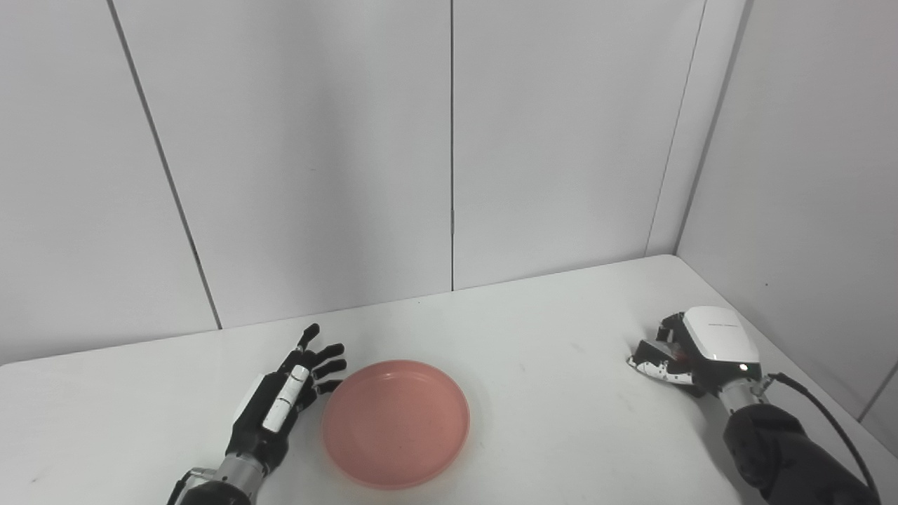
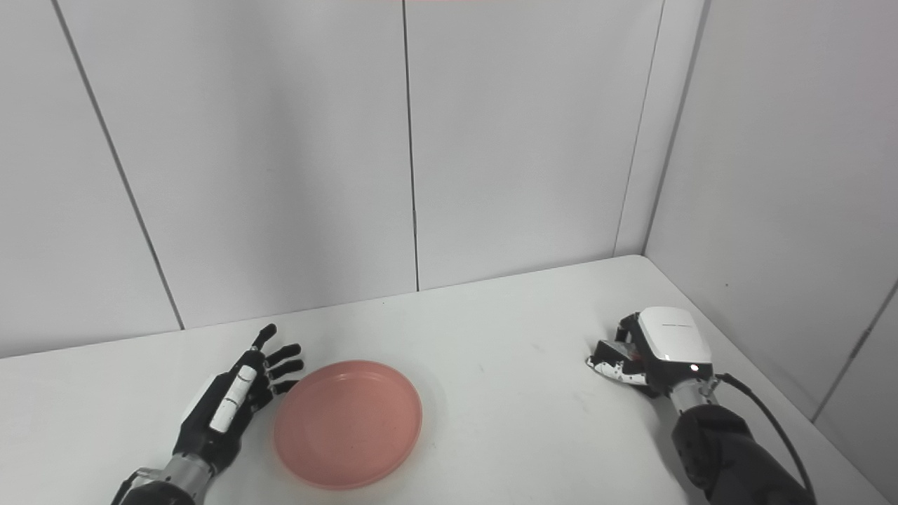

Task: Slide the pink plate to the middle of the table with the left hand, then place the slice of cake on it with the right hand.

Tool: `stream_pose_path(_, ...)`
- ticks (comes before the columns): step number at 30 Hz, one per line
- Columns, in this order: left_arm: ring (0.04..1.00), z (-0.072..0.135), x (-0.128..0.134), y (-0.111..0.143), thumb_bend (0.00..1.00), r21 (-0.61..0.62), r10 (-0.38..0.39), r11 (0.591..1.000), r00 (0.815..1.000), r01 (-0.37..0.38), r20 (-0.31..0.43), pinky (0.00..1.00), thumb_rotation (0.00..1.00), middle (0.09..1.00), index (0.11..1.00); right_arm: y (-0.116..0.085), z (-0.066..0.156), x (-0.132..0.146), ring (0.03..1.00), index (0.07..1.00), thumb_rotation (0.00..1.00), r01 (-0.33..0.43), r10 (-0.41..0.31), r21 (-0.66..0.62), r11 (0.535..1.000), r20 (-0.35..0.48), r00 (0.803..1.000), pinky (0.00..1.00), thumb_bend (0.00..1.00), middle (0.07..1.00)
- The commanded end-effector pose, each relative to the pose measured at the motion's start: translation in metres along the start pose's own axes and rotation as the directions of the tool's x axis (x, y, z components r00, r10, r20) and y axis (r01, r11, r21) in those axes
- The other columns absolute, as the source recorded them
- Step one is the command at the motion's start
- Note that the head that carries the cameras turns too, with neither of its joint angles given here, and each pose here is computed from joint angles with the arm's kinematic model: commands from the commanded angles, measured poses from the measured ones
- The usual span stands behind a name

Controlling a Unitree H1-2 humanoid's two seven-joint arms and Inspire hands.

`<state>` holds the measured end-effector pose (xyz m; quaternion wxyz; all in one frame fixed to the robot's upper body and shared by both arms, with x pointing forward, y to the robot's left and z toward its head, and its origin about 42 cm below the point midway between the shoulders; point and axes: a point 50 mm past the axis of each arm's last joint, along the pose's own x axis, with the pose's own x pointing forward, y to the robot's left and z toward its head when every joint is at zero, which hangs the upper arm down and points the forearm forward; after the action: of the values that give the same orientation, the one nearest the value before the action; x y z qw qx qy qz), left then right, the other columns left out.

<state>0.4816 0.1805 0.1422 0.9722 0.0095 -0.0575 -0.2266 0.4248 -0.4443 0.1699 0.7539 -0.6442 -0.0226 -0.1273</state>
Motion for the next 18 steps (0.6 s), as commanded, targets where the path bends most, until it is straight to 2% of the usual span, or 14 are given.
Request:
stream_pose_path(1,0.816,-0.028,-0.021,-0.003,0.82,-0.025,0.005,1.000,0.997,-0.007,-0.083,0.72,0.81,0.848,0.983,-0.009,-0.002,-0.004,0.196,0.282,0.51,-0.028,0.028,0.008,1.000,0.033,0.999,0.15,0.60,0.250)
stream_pose_path(3,0.816,-0.027,-0.022,-0.006,0.82,-0.019,0.004,1.000,0.997,-0.005,-0.079,0.72,0.81,0.850,0.984,-0.023,0.009,-0.003,0.183,0.265,0.54,0.002,-0.002,0.004,1.000,0.080,0.997,0.13,0.61,0.239)
stream_pose_path(4,0.815,-0.027,-0.021,-0.008,0.82,-0.020,0.004,1.000,0.997,-0.006,-0.079,0.72,0.81,0.849,0.983,-0.033,0.019,0.000,0.178,0.259,0.55,0.037,-0.039,0.019,0.999,0.124,0.992,0.13,0.61,0.235)
stream_pose_path(6,0.817,-0.026,-0.021,-0.011,0.83,-0.023,0.005,1.000,0.997,-0.007,-0.079,0.72,0.81,0.847,0.978,-0.044,0.029,0.001,0.151,0.232,0.48,0.073,-0.079,0.040,0.997,0.170,0.982,0.10,0.62,0.208)
stream_pose_path(7,0.817,-0.026,-0.020,-0.013,0.83,-0.022,0.004,1.000,0.997,-0.006,-0.079,0.73,0.81,0.847,0.977,-0.054,0.036,0.002,0.147,0.228,0.47,0.091,-0.100,0.056,0.994,0.201,0.974,0.10,0.62,0.204)
stream_pose_path(8,0.820,-0.026,-0.020,-0.015,0.82,-0.021,0.003,1.000,0.997,-0.005,-0.078,0.73,0.81,0.849,0.977,-0.062,0.044,0.004,0.147,0.225,0.50,0.111,-0.126,0.074,0.991,0.235,0.964,0.10,0.62,0.202)
stream_pose_path(9,0.823,-0.026,-0.020,-0.019,0.82,-0.020,0.001,1.000,0.997,-0.003,-0.078,0.74,0.81,0.850,0.977,-0.071,0.051,0.006,0.152,0.231,0.46,0.136,-0.154,0.085,0.987,0.271,0.950,0.11,0.62,0.207)
stream_pose_path(10,0.826,-0.025,-0.020,-0.022,0.82,-0.016,-0.001,1.000,0.997,0.000,-0.078,0.74,0.82,0.853,0.979,-0.080,0.062,0.007,0.152,0.236,0.45,0.155,-0.179,0.100,0.983,0.301,0.937,0.11,0.62,0.208)
stream_pose_path(12,0.834,-0.024,-0.019,-0.030,0.80,-0.013,-0.004,1.000,0.997,0.003,-0.076,0.75,0.83,0.860,0.982,-0.098,0.083,0.010,0.153,0.261,0.50,0.178,-0.210,0.123,0.976,0.352,0.912,0.10,0.62,0.215)
stream_pose_path(13,0.835,-0.024,-0.019,-0.034,0.80,-0.009,-0.005,1.000,0.997,0.004,-0.073,0.75,0.83,0.861,0.982,-0.108,0.100,0.011,0.154,0.268,0.51,0.193,-0.234,0.143,0.971,0.390,0.891,0.10,0.62,0.219)
stream_pose_path(18,0.840,-0.024,-0.019,-0.049,0.78,-0.009,-0.003,1.000,0.997,0.002,-0.073,0.76,0.84,0.858,0.991,-0.132,0.145,0.010,0.148,0.265,0.51,0.234,-0.305,0.200,0.951,0.512,0.803,0.10,0.62,0.214)
